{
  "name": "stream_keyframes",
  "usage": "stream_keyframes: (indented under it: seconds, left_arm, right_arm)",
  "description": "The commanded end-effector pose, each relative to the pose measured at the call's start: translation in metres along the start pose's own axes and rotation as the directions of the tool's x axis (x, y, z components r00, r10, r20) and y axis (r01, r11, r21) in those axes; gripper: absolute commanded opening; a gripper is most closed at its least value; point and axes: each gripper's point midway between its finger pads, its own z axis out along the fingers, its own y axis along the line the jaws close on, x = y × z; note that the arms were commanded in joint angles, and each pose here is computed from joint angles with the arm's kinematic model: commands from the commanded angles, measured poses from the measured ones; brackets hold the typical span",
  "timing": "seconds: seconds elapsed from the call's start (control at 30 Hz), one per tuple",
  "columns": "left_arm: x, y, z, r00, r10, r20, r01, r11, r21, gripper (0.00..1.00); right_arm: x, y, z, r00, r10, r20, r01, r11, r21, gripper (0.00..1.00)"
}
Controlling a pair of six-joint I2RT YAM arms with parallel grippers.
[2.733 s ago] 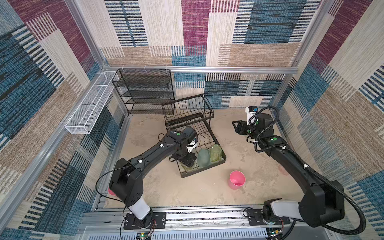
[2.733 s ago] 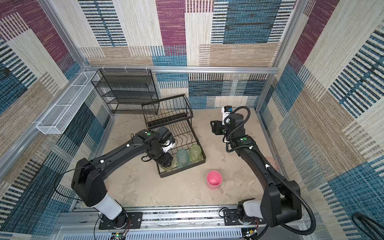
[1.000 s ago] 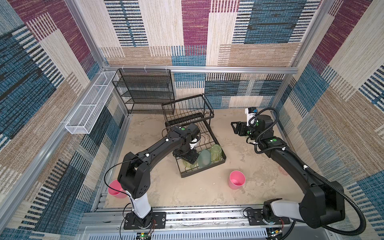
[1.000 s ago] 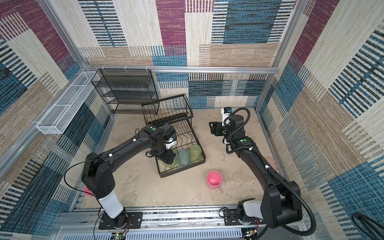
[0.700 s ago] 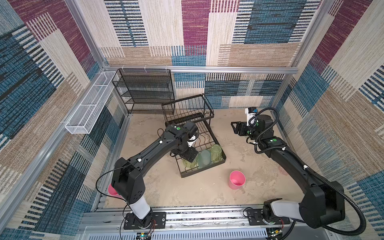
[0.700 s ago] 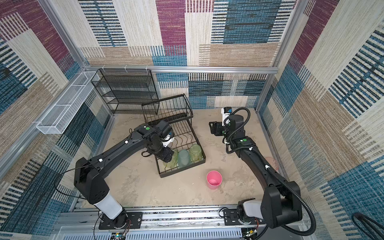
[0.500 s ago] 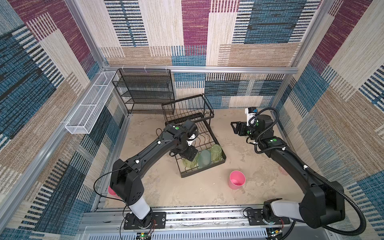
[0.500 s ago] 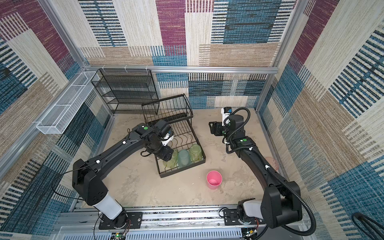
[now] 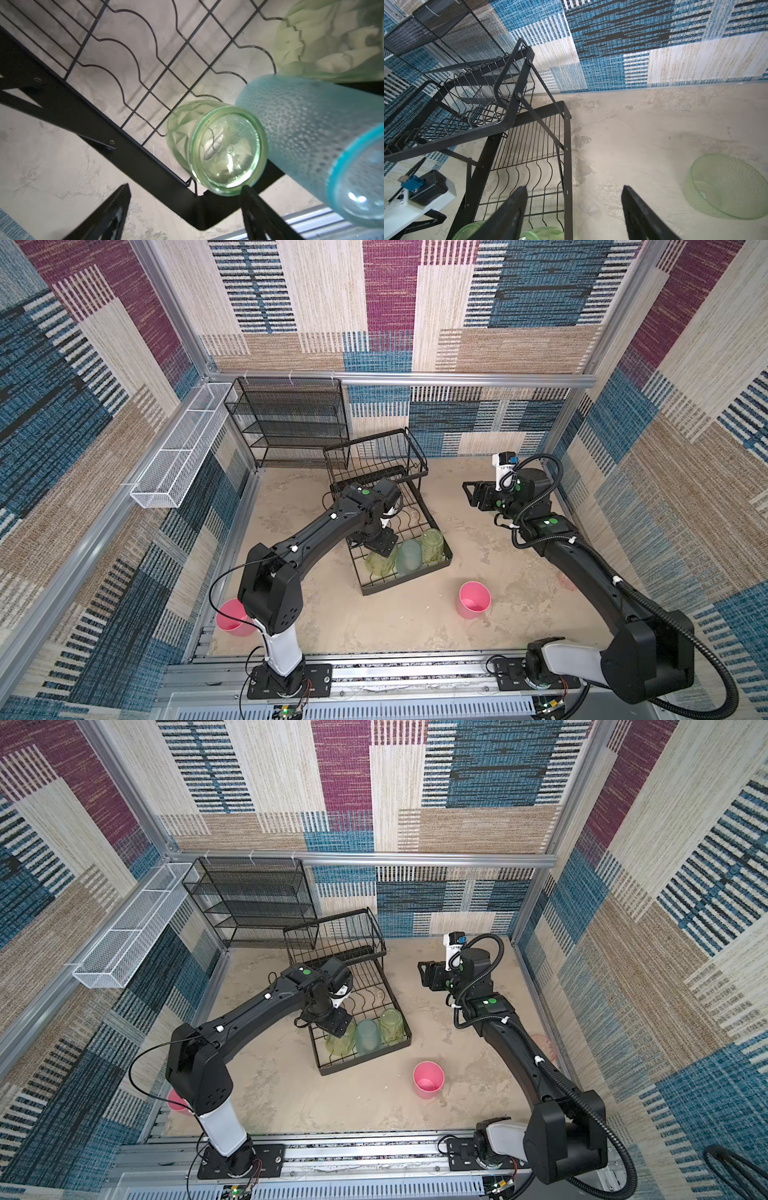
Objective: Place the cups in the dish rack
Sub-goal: 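Lower the green cup beside the teal cup and open the left gripper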
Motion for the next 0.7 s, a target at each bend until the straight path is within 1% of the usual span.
stream_keyframes:
  seconds: [0.0, 0.23, 0.67]
  left_arm:
    - [0.002, 0.008, 0.001, 1.000, -0.018, 0.002, 0.018, 0.999, -0.046, 0.86]
    - [0.012, 0.016, 0.002, 1.000, -0.027, -0.011, 0.026, 0.997, -0.070, 0.86]
    - [0.039, 0.037, -0.006, 0.997, -0.071, -0.016, 0.069, 0.993, -0.091, 0.86]
  right_arm:
    - [-0.007, 0.004, -0.002, 1.000, 0.006, 0.024, -0.005, 1.000, -0.016, 0.75]
    - [-0.006, 0.005, -0.001, 1.000, 0.006, 0.020, -0.006, 1.000, -0.020, 0.75]
    - [-0.007, 0.008, 0.002, 1.000, 0.005, 0.016, -0.005, 0.999, -0.035, 0.75]
